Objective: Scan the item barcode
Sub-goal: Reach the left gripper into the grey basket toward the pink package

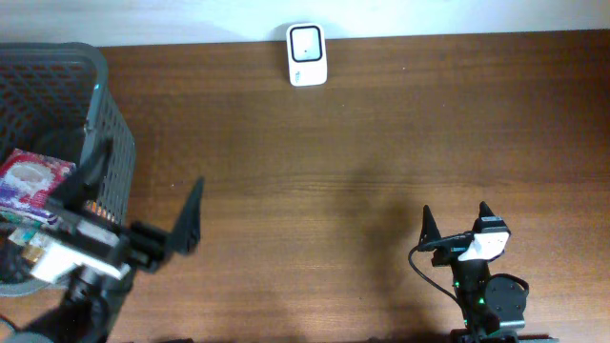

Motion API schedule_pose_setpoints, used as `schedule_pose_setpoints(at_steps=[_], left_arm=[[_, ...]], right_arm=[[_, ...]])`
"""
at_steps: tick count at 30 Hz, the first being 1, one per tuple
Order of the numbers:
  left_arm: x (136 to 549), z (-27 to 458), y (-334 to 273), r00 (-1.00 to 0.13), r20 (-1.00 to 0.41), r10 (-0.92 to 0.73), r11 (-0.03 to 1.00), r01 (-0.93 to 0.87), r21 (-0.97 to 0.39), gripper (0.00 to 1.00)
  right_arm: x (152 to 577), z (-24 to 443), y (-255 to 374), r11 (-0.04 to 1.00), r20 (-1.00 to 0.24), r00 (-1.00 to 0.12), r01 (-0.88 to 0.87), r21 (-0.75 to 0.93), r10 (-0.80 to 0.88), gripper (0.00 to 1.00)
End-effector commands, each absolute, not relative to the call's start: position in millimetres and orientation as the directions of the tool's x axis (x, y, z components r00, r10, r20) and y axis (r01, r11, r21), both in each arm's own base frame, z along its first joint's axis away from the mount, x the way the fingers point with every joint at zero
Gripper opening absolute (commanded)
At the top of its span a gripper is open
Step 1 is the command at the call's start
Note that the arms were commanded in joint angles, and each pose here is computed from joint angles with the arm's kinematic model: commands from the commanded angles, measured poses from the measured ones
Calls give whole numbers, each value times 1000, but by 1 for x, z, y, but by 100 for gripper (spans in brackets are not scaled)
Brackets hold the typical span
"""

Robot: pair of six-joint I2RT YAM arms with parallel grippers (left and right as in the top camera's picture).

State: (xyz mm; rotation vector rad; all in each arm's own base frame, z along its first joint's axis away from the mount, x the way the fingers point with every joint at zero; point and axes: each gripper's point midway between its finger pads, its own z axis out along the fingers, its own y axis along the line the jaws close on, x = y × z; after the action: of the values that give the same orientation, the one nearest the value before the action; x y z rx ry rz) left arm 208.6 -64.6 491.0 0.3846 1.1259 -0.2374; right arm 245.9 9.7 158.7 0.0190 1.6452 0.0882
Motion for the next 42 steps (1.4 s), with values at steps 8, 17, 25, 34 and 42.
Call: schedule_pose_setpoints(at_steps=[8, 17, 25, 34, 42], left_arm=[[378, 473, 40, -329, -944, 28, 999, -26, 38, 99], [345, 392, 237, -436, -846, -308, 591, -785, 189, 99], [332, 256, 252, -748, -562, -352, 736, -593, 327, 91], [340, 164, 231, -901, -403, -158, 897, -302, 324, 100], [350, 134, 240, -946, -320, -53, 914, -175, 366, 99]], right_arm=[[246, 156, 10, 997, -995, -80, -37, 60, 57, 98], [246, 156, 10, 997, -995, -80, -37, 60, 57, 99], [246, 156, 10, 997, -995, -80, -37, 60, 57, 99], [246, 156, 10, 997, -995, -80, -37, 60, 57, 99], [246, 156, 10, 997, -995, -80, -37, 60, 57, 99]])
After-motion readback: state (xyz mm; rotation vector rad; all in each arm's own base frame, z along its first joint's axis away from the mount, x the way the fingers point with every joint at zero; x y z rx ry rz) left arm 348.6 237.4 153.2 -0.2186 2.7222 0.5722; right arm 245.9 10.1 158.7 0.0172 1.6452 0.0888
